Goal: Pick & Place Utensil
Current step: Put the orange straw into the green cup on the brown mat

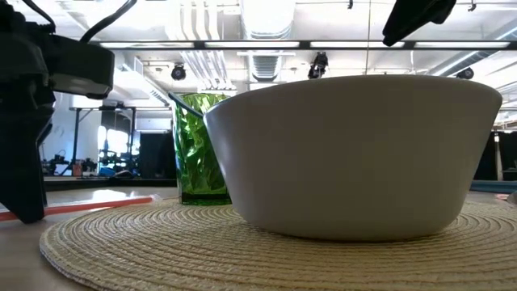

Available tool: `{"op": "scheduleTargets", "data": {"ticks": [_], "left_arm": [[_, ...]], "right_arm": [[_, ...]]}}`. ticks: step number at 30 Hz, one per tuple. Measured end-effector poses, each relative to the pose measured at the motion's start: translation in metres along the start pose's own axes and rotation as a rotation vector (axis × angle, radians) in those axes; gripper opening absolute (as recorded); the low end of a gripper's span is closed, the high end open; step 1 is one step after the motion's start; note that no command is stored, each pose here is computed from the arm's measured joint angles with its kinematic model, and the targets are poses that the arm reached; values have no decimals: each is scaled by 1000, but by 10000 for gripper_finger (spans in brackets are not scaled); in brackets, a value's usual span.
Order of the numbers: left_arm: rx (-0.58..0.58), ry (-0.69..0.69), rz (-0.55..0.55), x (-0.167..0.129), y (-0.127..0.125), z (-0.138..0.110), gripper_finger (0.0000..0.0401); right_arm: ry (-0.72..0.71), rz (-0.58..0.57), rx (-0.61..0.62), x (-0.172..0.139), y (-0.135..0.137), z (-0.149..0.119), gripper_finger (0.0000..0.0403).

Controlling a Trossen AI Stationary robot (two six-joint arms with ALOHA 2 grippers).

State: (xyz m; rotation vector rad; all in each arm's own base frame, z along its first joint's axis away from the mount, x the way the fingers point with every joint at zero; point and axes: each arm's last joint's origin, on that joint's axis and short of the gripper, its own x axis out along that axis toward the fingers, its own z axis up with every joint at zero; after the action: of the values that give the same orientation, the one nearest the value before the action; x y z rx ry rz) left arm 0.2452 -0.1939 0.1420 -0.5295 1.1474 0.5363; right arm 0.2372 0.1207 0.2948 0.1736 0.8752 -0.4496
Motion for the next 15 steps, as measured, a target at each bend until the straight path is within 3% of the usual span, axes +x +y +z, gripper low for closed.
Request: {"op": "scheduleTargets", "data": {"ticks": [6,15], "left_arm": [[71,7,5,0,1,0,11],[91,28,-11,-9,4,2,2]], "right_arm": [[2,1,21,0,0,0,125],[58,49,26,0,2,-2,104]]}}
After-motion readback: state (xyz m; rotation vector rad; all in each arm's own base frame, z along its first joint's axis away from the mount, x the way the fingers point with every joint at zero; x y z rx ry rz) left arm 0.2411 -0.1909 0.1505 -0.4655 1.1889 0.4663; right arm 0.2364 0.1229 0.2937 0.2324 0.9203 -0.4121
